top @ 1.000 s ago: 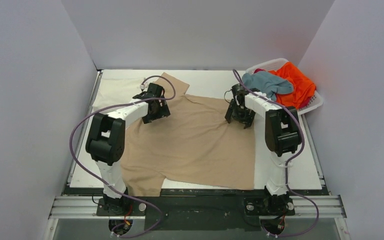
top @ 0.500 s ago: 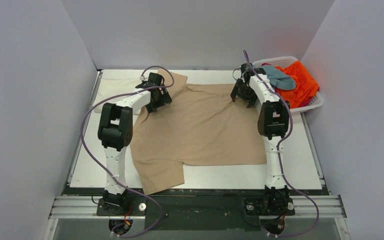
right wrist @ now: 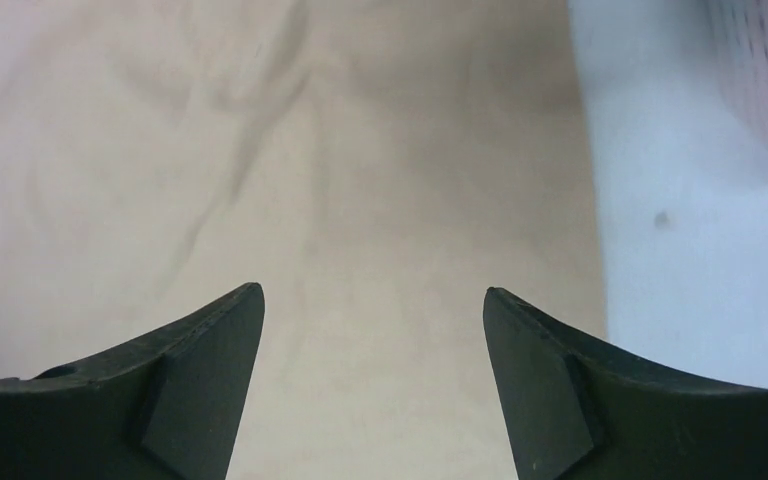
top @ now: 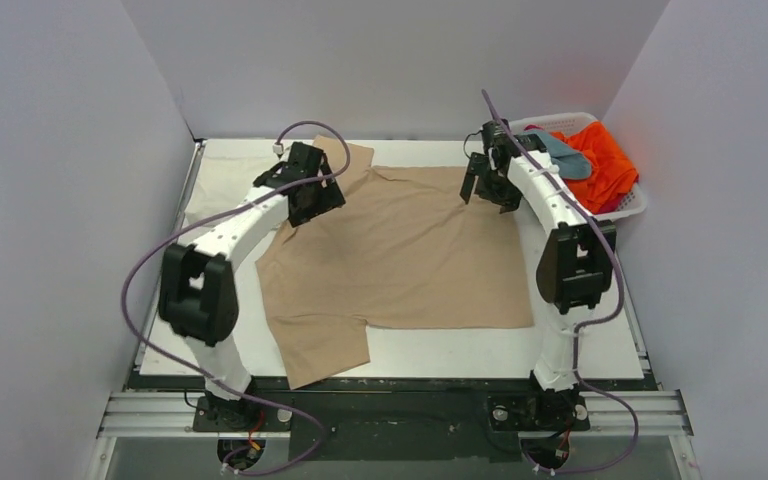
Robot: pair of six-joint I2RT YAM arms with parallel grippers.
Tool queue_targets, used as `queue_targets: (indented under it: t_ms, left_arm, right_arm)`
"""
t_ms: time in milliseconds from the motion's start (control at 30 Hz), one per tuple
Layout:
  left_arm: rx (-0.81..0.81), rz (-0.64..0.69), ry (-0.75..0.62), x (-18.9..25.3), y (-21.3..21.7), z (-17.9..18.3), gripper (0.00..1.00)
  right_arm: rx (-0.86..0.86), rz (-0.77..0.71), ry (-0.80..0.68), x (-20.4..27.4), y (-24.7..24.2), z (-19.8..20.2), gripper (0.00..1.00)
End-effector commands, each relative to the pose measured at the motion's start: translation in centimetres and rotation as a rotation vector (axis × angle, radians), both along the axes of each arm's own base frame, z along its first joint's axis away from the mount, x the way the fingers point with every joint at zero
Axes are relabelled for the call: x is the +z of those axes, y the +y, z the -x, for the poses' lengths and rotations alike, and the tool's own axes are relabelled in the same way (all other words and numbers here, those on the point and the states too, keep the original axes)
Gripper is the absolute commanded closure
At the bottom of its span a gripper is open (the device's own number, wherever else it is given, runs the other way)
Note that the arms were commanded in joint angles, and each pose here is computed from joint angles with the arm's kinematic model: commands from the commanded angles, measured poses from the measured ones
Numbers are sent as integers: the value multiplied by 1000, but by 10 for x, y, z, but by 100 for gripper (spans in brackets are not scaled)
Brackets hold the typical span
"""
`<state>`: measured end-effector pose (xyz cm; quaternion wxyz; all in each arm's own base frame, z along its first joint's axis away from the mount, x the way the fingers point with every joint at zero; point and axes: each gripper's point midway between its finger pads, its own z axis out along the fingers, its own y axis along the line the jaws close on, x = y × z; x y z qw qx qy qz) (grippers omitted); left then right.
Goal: Fold and stack the t-shirts
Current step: Flatten out the tshirt, then grab the side of the flattened tshirt closest away from the robot with both arms
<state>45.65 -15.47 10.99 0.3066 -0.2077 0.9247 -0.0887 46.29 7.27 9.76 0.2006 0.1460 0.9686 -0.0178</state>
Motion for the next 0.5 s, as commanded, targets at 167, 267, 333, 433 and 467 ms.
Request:
queue_targets:
  t_ms: [167, 267, 333, 433, 467]
  left_arm:
    - [86, -59, 153, 13, 34, 224, 9]
    - [76, -56, 231, -4, 49, 292, 9]
    - [80, -44, 287, -17, 58, 327, 9]
    - [92, -35, 335, -34, 68, 357, 9]
    - [91, -22, 351, -42, 69, 365, 9]
  right_arm:
    - [22, 16, -83, 15, 26, 135, 24]
    - [-64, -32, -155, 16, 18, 166, 24]
    - [-109, -37, -177, 11, 7, 188, 24]
    - [-153, -30, -218, 6, -10, 216, 24]
    - [-159, -25, -219, 5, -14, 221, 24]
